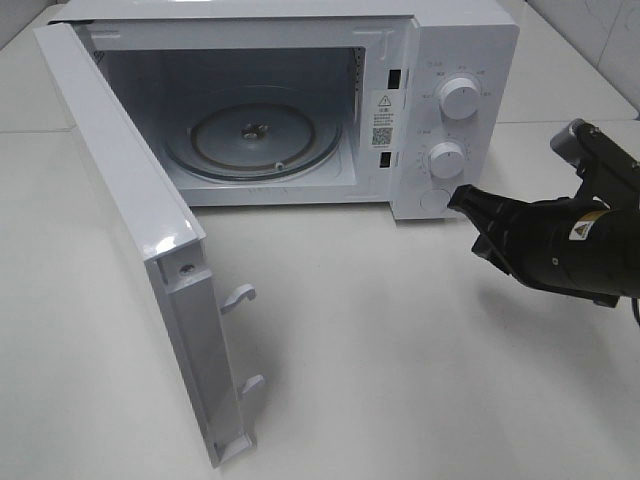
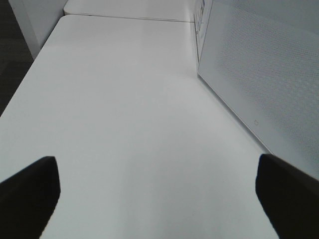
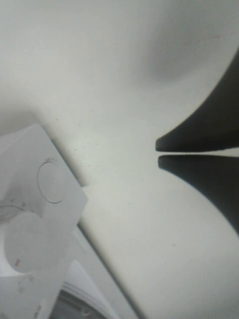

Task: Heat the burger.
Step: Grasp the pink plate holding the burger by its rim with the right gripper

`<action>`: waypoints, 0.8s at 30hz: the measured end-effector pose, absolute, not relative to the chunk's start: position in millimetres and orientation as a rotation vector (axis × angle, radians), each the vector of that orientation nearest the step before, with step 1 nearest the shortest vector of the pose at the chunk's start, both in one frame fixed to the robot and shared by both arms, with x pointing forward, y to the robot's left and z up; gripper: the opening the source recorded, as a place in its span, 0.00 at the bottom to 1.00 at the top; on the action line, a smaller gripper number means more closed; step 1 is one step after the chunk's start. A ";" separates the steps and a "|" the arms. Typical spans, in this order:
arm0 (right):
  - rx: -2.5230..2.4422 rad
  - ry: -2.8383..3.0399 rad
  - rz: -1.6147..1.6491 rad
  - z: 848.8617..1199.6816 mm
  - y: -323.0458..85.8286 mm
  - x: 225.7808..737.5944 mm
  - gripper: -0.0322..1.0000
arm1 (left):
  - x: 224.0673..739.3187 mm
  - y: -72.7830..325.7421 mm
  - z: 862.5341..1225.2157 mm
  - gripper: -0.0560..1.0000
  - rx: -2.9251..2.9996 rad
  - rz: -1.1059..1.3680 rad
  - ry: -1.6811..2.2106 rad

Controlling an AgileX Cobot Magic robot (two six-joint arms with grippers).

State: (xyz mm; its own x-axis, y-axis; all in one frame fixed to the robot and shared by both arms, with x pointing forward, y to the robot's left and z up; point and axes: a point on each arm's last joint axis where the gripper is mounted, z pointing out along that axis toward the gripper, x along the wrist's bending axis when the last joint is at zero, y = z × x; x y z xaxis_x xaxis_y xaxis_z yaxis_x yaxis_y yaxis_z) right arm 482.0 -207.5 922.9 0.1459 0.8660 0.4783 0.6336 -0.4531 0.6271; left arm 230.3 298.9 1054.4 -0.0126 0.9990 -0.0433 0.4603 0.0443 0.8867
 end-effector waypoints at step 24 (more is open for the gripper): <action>1.690 2.264 0.627 968.2 -217.9 468.0 0.97 | 230.3 298.9 1054.4 0.99 1.514 0.911 1.574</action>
